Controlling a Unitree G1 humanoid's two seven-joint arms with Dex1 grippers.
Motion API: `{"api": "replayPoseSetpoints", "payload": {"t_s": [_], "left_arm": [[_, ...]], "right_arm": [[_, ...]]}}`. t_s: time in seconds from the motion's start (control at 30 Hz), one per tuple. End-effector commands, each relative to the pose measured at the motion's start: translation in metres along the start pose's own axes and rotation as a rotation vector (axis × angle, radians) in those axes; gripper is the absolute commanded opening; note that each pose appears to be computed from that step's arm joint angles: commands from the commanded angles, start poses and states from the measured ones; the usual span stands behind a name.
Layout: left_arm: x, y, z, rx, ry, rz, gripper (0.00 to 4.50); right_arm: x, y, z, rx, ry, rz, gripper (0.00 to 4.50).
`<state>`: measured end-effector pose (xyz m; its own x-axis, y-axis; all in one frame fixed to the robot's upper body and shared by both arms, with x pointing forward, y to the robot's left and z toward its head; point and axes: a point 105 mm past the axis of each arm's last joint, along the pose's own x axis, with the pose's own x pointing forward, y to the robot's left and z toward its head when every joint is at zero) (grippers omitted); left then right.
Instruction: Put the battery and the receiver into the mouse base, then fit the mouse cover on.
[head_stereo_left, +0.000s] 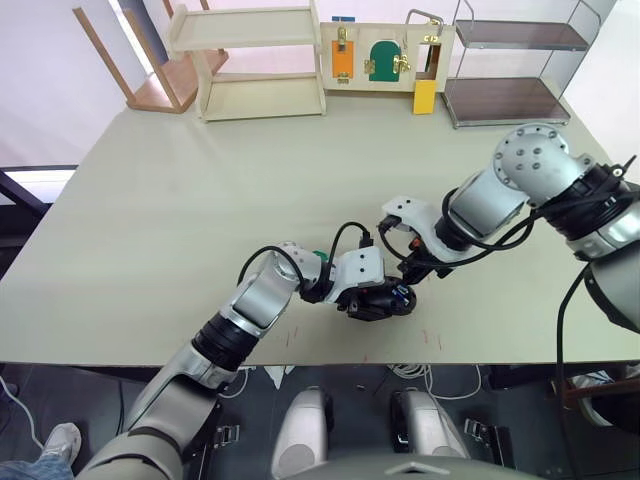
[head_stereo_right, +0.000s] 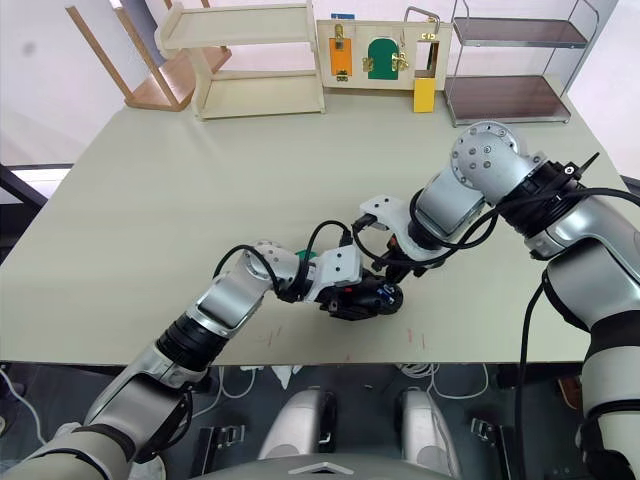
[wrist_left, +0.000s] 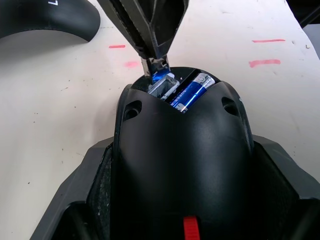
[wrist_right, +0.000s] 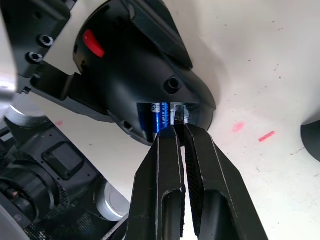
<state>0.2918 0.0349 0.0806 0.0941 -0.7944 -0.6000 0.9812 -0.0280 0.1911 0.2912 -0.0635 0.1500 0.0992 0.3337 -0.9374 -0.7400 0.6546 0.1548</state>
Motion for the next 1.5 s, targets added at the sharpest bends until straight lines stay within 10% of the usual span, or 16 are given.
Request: {"api": "replayPoseSetpoints", "payload": {"t_s": [0.03, 1.5], "left_arm": [[0.008, -0.008, -0.016, -0.045, 0.058, -0.027, 2.99], [0.010, -0.011, -0.017, -0.052, 0.057, -0.033, 2.99]], "right_arm": [[-0.005, 0.003, 0.003, -0.018, -0.016, -0.008, 0.00], [0.010, 0.002, -0.007, -0.044, -0.003, -0.043, 0.00]]}}
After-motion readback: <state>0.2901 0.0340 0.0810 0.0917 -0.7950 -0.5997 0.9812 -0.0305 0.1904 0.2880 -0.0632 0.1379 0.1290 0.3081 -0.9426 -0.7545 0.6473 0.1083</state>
